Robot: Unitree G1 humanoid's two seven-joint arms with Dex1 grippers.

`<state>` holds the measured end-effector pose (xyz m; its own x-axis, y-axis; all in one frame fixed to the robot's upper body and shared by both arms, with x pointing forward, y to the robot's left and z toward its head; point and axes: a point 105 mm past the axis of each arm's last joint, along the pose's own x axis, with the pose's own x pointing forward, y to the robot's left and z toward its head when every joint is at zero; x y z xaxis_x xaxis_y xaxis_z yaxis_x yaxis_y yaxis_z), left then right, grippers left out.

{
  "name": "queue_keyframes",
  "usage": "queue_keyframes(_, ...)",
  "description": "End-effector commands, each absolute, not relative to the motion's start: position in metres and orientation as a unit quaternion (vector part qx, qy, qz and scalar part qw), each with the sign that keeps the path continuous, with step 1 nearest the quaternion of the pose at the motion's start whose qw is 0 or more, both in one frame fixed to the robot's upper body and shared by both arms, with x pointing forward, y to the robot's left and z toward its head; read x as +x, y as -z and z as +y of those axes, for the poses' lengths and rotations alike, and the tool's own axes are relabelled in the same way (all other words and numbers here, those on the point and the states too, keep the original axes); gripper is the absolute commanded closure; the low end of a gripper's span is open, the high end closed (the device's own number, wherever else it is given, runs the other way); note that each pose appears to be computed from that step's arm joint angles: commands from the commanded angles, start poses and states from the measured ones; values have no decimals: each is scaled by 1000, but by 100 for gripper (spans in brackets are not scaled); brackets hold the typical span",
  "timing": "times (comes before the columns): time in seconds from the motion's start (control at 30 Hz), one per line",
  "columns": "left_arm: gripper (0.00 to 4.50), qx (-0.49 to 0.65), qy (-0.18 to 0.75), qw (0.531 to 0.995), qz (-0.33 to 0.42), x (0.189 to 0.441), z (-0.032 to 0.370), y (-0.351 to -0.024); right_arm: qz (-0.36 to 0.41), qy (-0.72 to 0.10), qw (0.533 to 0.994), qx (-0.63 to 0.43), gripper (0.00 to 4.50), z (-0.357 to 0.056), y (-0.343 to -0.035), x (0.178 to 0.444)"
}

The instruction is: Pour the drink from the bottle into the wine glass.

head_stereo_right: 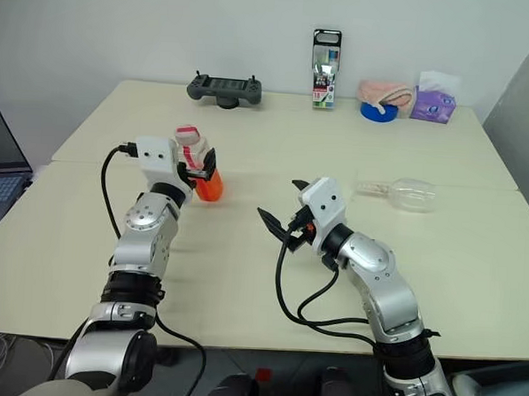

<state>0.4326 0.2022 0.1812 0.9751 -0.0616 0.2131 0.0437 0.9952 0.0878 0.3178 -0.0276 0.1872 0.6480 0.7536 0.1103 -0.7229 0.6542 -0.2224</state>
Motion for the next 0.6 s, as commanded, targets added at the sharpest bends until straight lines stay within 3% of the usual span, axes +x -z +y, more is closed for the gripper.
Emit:
queue_keyframes(0.03, 1, 54, 40, 989, -133, 438, 199, -195, -126, -404, 902, -82, 0, -27, -200, 315)
queue_keyframes(0.2, 1, 61, 45, 987, -142, 441, 197, -195, -122, -399, 905, -85, 0, -30, -198, 314)
queue_keyframes(0.3, 61, 68, 44, 986, -148, 441, 197, -195, -120, -395, 907, -82, 0, -32, -197, 312)
queue_keyframes(0.5, 255, 73, 39, 985, -154, 444, 204, -200, -132, -382, 910, -88, 0, -37, -205, 317)
queue_keyframes(0.6, 271, 64, 65, 981, -170, 445, 200, -214, -143, -370, 914, -92, 0, -50, -221, 321)
